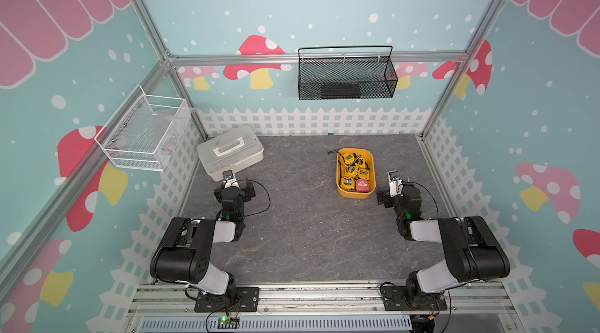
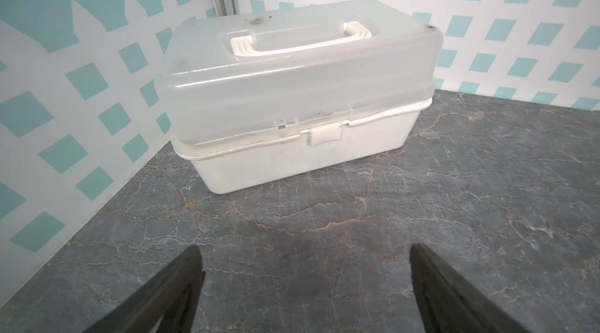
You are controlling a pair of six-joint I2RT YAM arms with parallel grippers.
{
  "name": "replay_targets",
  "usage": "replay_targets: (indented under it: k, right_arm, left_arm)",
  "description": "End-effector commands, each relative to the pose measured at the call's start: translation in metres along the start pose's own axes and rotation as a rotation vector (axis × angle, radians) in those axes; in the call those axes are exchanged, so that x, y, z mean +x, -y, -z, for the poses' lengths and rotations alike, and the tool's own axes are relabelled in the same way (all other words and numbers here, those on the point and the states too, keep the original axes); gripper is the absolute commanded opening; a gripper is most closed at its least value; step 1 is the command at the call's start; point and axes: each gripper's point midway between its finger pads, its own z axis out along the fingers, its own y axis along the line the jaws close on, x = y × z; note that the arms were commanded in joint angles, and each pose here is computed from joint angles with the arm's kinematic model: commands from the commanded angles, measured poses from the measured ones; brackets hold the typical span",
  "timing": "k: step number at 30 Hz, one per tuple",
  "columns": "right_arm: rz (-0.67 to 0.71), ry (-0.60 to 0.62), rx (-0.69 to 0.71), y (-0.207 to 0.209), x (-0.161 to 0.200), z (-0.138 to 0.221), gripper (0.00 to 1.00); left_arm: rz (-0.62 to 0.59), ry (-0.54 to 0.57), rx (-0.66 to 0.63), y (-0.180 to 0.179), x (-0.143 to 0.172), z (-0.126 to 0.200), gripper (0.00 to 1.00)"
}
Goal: Take the tape measure out of the storage box
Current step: Move the storage box to the center of the board.
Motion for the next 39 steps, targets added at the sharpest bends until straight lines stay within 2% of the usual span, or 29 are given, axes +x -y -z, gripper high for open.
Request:
replay_targets:
  k: [1,15,18,20,21,23,25,29,34,39]
  right_arm:
    - [-0.01,0.02,0.015,0.003,-0.008,-0.001,0.99]
    - [-0.007,0.016,0.014,0.003,-0.007,-0.001,0.99]
    - [0.015,0.055,0.074,0.005,-0.015,0.007,0.99]
    - [0.045,0.045,0.08,0.003,-0.026,0.016,0.99]
    - [0.031,-0.007,0.068,0.003,-0.03,0.019,0.98]
    - [-0.014,-0.093,0.072,0.009,-0.038,0.023,0.99]
    - [-0.03,-0.139,0.057,0.009,-0.046,0.021,0.99]
    - [-0.062,-0.307,0.016,0.005,-0.049,0.007,0.98]
    - [-0.09,-0.459,-0.112,-0.018,-0.051,-0.023,0.89]
    - [-0.114,-0.578,-0.165,-0.031,-0.045,-0.046,0.73]
  left_arm:
    - [-0.002,0.029,0.017,0.004,-0.01,-0.001,0.99]
    - [-0.001,0.029,0.016,0.004,-0.01,-0.001,0.99]
    - [-0.012,0.036,0.015,0.006,-0.018,0.0,0.99]
    - [-0.026,-0.037,-0.026,0.005,-0.033,0.002,0.99]
    - [-0.019,-0.116,-0.031,0.005,-0.039,0.003,0.99]
    - [-0.033,-0.197,-0.004,0.012,-0.046,0.009,0.99]
    - [-0.01,-0.233,0.058,0.024,-0.049,0.016,0.99]
    - [0.066,-0.314,0.219,0.055,-0.046,0.026,0.99]
    - [0.074,-0.335,0.302,0.088,-0.042,0.034,0.99]
    - [0.068,-0.386,0.354,0.111,-0.027,0.035,0.97]
